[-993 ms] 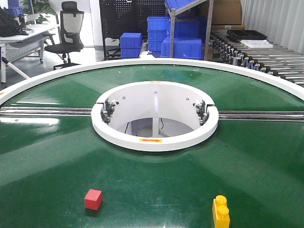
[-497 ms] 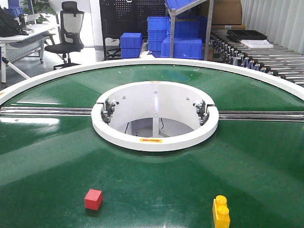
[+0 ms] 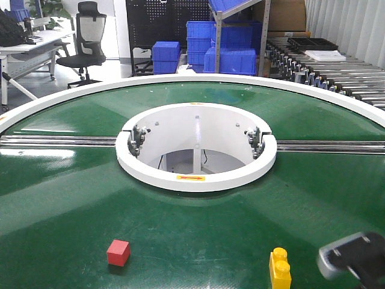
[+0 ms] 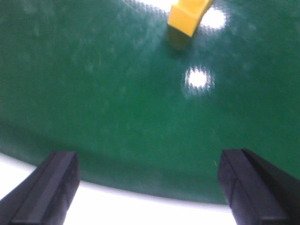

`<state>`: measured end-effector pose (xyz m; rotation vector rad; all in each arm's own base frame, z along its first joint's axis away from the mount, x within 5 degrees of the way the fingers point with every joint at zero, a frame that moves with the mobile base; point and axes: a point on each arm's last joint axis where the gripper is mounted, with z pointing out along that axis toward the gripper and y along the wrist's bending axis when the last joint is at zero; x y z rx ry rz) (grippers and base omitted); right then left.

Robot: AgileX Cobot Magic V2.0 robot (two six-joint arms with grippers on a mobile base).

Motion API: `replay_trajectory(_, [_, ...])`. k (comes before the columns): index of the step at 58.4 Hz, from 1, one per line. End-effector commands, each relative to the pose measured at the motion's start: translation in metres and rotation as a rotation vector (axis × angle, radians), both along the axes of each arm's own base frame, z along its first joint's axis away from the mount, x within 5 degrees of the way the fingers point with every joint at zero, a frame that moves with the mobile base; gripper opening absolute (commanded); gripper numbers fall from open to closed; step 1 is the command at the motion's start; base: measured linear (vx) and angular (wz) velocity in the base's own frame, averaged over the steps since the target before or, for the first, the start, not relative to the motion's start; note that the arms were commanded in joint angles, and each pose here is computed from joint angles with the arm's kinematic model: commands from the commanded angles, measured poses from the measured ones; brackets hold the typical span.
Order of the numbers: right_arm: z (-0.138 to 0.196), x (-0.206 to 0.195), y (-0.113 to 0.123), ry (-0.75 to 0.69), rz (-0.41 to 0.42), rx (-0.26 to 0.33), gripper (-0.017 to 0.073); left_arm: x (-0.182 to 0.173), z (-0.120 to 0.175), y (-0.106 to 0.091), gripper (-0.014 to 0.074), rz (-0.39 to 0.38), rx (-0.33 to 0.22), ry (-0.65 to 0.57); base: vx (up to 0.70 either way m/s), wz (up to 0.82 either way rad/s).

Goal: Pick red and yellow blocks into blue bin
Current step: 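Lower the right gripper onto the yellow brick and close it, then lift the yellow brick off the table with the right gripper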

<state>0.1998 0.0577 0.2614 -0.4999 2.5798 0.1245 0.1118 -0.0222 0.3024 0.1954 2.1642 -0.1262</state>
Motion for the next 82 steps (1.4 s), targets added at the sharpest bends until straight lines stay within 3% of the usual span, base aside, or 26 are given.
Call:
replay_trajectory(1, [0.016,0.028,0.005,-0.083,-0.061,0.027,0.0631,0.004,0.016,-0.003,0.0581,-0.012,-0.027,-0.096,0.0,0.0])
replay_trajectory(16, [0.006,0.094,0.013,-0.036,-0.231,-0.011,0.0618,0.004,0.015,-0.003,0.0551,-0.016,-0.026,-0.092,0.0,0.0])
replay_trajectory(28, [-0.012,0.139,0.025,0.005,-0.317,0.026,0.0614,0.004,0.015,-0.003,0.0551,-0.016,-0.026,-0.092,0.0,0.0])
replay_trajectory(44, [-0.041,0.18,0.036,-0.018,-0.313,0.045,0.0592,0.004,0.016,-0.004,0.0551,-0.016,-0.042,-0.091,0.0,0.0])
replay_trajectory(58, [-0.063,0.192,0.04,-0.018,-0.305,0.048,0.0537,0.004,0.016,-0.004,0.0551,-0.016,-0.042,-0.091,0.0,0.0])
replay_trajectory(82, [-0.059,0.187,0.036,0.005,-0.29,-0.016,0.0278,0.004,0.015,-0.004,0.0551,-0.016,-0.041,-0.09,0.0,0.0])
